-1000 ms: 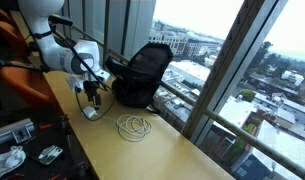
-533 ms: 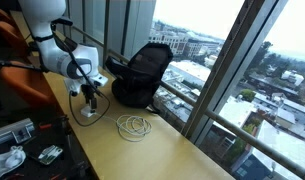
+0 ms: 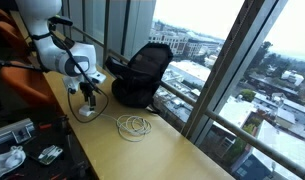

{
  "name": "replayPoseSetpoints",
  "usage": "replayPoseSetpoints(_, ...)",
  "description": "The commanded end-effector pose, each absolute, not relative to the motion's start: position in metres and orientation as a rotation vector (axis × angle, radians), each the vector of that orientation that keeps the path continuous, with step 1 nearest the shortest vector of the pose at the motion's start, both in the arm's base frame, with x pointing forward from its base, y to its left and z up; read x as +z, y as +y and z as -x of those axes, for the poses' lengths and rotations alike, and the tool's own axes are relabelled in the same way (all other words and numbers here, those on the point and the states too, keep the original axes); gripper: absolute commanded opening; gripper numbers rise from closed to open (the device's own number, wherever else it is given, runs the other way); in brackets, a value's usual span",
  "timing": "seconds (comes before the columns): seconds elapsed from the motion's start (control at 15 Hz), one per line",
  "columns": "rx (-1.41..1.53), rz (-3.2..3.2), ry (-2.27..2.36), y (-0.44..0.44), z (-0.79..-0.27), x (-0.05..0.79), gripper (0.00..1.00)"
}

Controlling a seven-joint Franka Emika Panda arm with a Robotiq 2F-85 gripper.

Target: Put the white cable in the black bag then lay the bag down.

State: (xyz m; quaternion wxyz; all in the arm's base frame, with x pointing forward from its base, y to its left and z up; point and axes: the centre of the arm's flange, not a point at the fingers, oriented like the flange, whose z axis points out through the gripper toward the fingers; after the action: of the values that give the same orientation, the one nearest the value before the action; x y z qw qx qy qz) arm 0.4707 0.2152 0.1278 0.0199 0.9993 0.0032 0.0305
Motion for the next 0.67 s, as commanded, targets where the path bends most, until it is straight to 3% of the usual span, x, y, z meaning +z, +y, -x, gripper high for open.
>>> replayPoseSetpoints(0.0,0.14,-3.06,0.039,0.22,-0.468,0.14,1.0)
replayPoseSetpoints(0.6,0.049,-2.988,0.059,0.199,-0.452,0.117,1.0)
